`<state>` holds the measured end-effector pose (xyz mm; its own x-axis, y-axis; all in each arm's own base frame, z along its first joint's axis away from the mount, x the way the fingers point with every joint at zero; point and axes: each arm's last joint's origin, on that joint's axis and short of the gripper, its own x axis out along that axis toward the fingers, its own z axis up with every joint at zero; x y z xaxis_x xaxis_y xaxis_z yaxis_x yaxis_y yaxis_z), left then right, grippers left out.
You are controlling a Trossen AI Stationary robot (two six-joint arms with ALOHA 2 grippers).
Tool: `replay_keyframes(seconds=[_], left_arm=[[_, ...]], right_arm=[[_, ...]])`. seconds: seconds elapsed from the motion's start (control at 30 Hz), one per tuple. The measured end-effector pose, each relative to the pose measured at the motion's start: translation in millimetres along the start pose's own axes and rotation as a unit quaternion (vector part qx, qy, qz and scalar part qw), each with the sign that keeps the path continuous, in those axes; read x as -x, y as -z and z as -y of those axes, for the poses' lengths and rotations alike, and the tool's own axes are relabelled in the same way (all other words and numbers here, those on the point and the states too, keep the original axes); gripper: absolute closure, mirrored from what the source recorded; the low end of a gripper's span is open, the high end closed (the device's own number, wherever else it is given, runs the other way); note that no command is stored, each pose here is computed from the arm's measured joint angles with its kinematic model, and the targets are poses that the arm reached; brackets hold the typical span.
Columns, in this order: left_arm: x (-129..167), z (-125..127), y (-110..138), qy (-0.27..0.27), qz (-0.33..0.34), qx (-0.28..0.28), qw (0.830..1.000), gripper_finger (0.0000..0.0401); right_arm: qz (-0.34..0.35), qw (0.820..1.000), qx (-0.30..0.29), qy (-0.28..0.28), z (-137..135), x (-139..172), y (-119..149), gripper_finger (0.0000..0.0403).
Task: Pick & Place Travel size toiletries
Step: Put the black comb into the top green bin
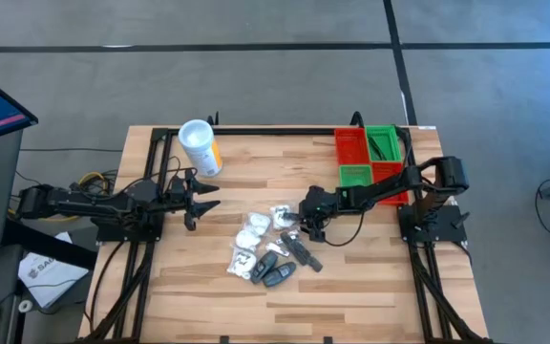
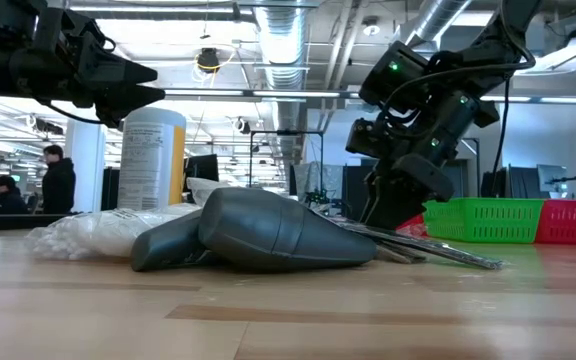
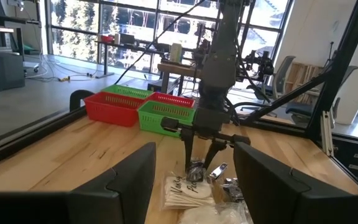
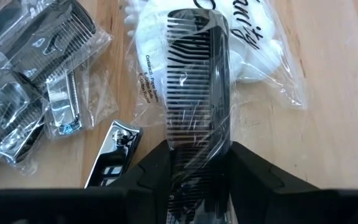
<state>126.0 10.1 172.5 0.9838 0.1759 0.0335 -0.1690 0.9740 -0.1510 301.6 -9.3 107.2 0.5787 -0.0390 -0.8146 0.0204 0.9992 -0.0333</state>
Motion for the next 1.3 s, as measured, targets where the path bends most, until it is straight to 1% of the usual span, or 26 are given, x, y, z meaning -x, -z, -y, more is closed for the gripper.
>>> replay_keyframes(seconds=[0.13, 0.2, 0.33, 0.37, 0.57, 0.77, 1.07, 1.2, 1.3], left_arm=[[0.0, 0.1, -0.1, 0.000, 0.000, 0.000, 1.000, 0.0192], [0.0, 0.0, 0.0, 0.000, 0.000, 0.000, 1.000, 0.0192], [0.0, 0.0, 0.0, 0.000, 0.000, 0.000, 1.000, 0.0192], [0.0, 0.0, 0.0, 0.000, 0.000, 0.000, 1.000, 0.0192], [0.0, 0.0, 0.0, 0.000, 0.000, 0.000, 1.000, 0.0192], [0.0, 0.1, 0.0, 0.000, 0.000, 0.000, 1.000, 0.0192], [0.0, 0.0, 0.0, 0.000, 0.000, 0.000, 1.000, 0.0192], [0.0, 0.0, 0.0, 0.000, 0.000, 0.000, 1.000, 0.0192], [0.0, 0.0, 0.0, 0.000, 0.000, 0.000, 1.000, 0.0192]], right_arm=[[-0.002, 1.000, -0.002, 0.000, 0.1, 0.1, -1.9, 0.0266], [-0.003, 1.000, -0.004, -0.002, 0.0, 0.4, -4.1, 0.0262], [-0.012, 1.000, 0.001, -0.012, -0.2, 1.2, -8.2, 0.0289], [-0.016, 1.000, 0.005, -0.012, -0.1, 1.7, -9.1, 0.0291], [-0.036, 0.999, 0.013, -0.013, 0.0, 4.2, -15.0, 0.0290], [-0.053, 0.998, 0.012, -0.013, 3.0, 8.9, -26.3, 0.0288], [-0.070, 0.998, 0.006, -0.002, 18.3, 16.1, -40.3, 0.0290], [-0.059, 0.998, -0.002, 0.005, 27.2, 27.1, -46.0, 0.0289], [-0.042, 0.999, -0.009, 0.012, 32.7, 43.3, -50.2, 0.0287]])
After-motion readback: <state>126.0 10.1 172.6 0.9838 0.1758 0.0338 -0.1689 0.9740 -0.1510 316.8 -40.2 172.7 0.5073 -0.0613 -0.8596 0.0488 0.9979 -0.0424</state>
